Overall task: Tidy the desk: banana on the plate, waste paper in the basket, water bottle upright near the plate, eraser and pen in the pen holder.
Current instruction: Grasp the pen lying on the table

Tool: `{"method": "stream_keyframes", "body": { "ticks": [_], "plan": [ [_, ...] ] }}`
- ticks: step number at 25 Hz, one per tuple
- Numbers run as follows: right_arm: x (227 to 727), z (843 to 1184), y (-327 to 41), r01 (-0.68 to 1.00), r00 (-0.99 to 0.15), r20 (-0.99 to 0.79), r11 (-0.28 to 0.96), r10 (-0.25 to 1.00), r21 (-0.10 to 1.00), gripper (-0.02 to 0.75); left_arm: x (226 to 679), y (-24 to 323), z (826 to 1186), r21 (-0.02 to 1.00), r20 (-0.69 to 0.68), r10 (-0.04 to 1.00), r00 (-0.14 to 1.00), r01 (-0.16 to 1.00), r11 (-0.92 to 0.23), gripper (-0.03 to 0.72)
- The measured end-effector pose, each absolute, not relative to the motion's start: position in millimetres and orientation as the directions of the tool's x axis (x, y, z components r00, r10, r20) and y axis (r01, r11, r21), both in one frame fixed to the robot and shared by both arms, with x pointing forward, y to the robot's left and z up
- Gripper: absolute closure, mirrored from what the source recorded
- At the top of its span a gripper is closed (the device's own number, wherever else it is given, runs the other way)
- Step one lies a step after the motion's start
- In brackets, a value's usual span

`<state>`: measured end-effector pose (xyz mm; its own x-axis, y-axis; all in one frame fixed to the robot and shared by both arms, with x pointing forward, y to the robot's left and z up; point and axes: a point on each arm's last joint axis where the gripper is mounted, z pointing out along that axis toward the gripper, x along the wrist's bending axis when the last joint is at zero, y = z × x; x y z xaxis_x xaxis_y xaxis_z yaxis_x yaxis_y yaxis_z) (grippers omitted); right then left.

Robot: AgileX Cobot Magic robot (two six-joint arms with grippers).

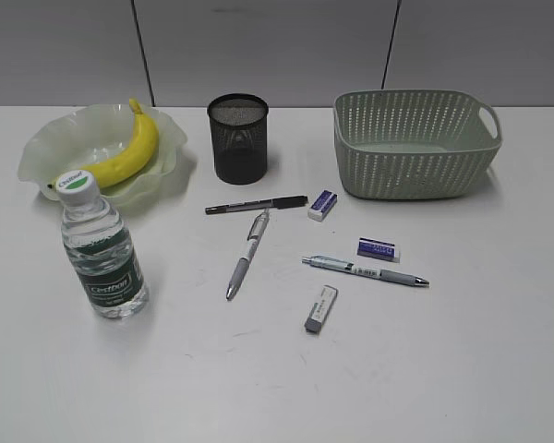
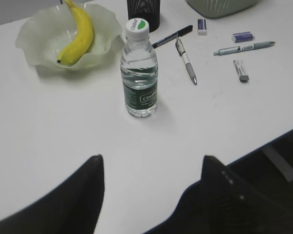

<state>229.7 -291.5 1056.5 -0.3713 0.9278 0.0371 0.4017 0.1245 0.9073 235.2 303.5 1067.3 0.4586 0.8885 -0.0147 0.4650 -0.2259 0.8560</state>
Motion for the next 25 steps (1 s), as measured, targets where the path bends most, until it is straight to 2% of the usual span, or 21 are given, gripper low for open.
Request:
{"method": "stream_keyframes", "body": {
  "ticks": [3,7,10,12,17,21,25],
  "plan": [
    [231.3,1060.3,-291.1,0.393,-0.37,0.037,0.12,0.928,0.912,0.271,225.5,308.6,1066.6,0.888,-0.015,0.888,0.46,0.415,-0.199,0.227],
    [243.8,1074.6,-287.8,0.375,-0.37,0.031,0.118,0.929,0.919,0.271,223.5,309.6,1066.3,0.893,-0.015,0.888,0.46,0.406,-0.195,0.228],
    [261.2,1086.8,-281.8,0.381,-0.397,-0.01,0.175,0.918,0.908,0.271,223.5,309.6,1066.3,0.893,-0.015,0.888,0.46,0.406,-0.195,0.236],
    [279.1,1093.8,-274.8,0.394,-0.443,-0.062,0.256,0.894,0.883,0.27,223.5,309.6,1066.4,0.893,-0.015,0.888,0.46,0.405,-0.194,0.241],
    [338.1,1094.9,-252.9,0.484,-0.554,-0.097,0.415,0.827,0.771,0.274,226.8,307.9,1065.1,0.903,-0.015,0.888,0.46,0.389,-0.186,0.243],
    [392.9,1075.0,-235.8,0.581,-0.619,-0.071,0.516,0.782,0.629,0.3,228.9,306.8,1064.0,0.908,-0.016,0.888,0.46,0.378,-0.18,0.243],
    [440.5,1051.5,-216.3,0.592,-0.68,-0.065,0.6,0.73,0.539,0.312,230.1,306.1,1062.6,0.909,-0.016,0.888,0.46,0.377,-0.18,0.243]
  ]
}}
